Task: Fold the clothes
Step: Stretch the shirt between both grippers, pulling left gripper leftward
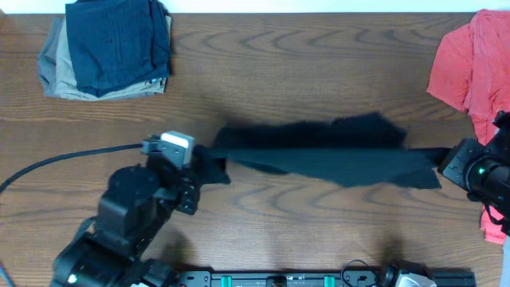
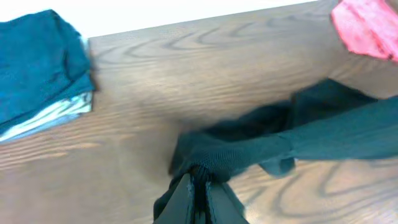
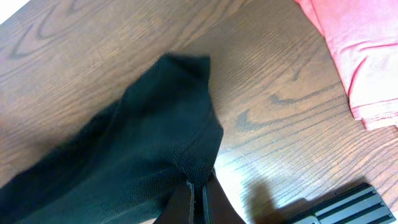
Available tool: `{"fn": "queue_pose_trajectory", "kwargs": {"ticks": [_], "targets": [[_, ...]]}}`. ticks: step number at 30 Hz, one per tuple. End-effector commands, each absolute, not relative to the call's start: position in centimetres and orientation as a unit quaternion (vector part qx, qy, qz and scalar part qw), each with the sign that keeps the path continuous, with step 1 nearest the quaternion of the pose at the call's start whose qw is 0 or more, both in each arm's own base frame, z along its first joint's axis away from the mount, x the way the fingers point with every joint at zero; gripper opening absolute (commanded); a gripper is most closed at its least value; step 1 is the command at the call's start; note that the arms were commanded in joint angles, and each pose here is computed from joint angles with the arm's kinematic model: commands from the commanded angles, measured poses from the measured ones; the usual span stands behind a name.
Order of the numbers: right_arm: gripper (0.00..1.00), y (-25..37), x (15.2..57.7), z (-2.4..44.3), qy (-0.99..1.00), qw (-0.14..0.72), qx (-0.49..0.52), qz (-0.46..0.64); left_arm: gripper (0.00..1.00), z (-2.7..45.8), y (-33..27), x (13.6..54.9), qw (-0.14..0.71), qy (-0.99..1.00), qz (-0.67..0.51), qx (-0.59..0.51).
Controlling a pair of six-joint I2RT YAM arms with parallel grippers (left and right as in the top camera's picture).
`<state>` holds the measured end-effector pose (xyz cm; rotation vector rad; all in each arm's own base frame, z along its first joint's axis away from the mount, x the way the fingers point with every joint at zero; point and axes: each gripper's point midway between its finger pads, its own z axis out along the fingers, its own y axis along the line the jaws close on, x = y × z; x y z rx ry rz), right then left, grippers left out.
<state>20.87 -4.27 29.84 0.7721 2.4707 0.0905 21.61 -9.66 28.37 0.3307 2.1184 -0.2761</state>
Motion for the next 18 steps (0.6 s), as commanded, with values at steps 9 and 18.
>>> {"fn": "queue_pose_trajectory", "kwargs": {"ticks": [9, 18], "targets": [[0.01, -4.5, 21.3, 29.2, 0.926, 0.248, 0.282, 0.026, 0.07, 20.8, -9.3, 21.3, 0.319, 0.936, -0.063, 0.135], [0.01, -5.9, 22.0, 28.0, 0.932, 0.222, 0.286, -0.012, 0.98, 14.1, -11.8, 21.8, 0.165, 0.971, -0.073, 0.156]]}}
